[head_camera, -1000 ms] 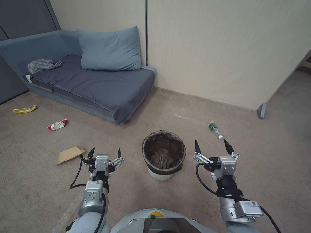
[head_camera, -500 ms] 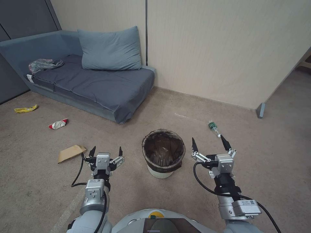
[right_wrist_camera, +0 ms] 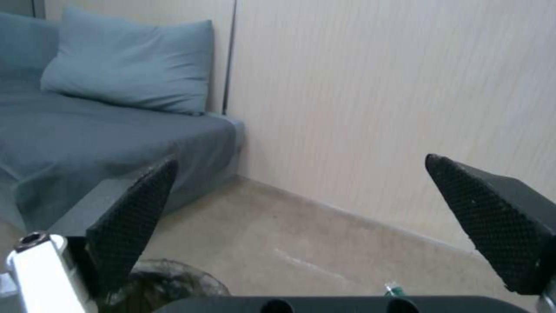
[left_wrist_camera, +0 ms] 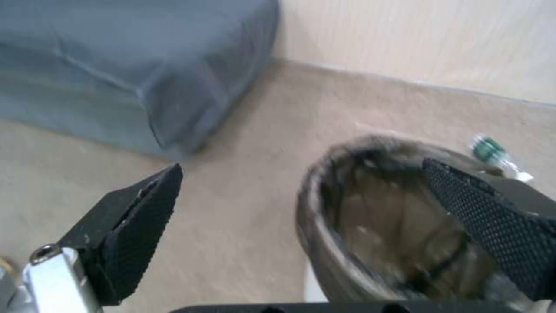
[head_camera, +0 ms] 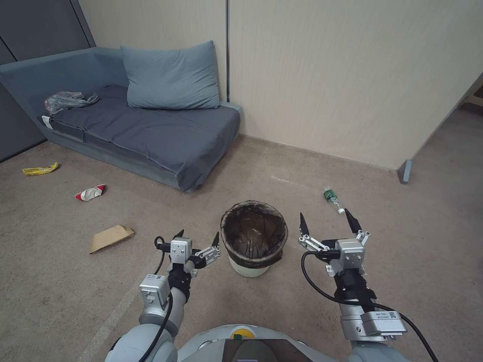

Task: Pick up the trash bin, then pick up the garbage from the floor and place it into the trash bin.

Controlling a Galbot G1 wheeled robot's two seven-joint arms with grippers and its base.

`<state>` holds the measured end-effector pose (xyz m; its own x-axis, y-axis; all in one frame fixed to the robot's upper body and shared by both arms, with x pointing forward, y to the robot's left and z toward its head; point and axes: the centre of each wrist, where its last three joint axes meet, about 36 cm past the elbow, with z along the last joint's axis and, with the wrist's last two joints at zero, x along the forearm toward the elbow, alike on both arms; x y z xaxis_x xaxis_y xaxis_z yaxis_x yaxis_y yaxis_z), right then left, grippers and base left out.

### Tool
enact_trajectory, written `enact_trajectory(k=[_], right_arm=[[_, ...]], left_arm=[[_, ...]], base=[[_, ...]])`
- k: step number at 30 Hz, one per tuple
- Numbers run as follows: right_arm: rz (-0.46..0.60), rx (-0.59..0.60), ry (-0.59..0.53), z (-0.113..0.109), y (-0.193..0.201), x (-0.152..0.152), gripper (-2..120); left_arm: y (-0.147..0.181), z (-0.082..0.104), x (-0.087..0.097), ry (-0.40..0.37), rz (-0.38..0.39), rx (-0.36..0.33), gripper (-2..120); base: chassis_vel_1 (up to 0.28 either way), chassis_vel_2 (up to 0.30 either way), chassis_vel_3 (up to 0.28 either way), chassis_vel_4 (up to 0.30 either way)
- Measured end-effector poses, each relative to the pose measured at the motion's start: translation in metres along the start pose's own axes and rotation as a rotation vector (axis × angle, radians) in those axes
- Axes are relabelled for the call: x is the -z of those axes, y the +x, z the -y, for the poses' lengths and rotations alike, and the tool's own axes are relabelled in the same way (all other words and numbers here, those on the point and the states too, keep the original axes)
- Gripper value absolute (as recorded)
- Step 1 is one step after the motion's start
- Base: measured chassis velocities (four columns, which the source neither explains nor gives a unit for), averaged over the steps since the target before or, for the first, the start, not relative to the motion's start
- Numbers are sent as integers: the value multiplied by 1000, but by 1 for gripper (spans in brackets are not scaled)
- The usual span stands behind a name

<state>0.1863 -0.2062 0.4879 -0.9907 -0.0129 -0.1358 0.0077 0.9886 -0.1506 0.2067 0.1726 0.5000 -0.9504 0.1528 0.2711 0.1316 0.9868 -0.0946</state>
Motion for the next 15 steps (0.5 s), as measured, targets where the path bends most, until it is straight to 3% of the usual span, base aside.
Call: enact_trajectory(k=[6,15], right_arm=[[-19,-24,-13,4,0,-1,100],[-24,-39,-10,10,0,-1,100]], left_arm=[[-6,-5,5,10,48,-41,100],[-19,-13,1,89,27,-100,100]], base=[[0,0,0,0],[0,0,0,0]])
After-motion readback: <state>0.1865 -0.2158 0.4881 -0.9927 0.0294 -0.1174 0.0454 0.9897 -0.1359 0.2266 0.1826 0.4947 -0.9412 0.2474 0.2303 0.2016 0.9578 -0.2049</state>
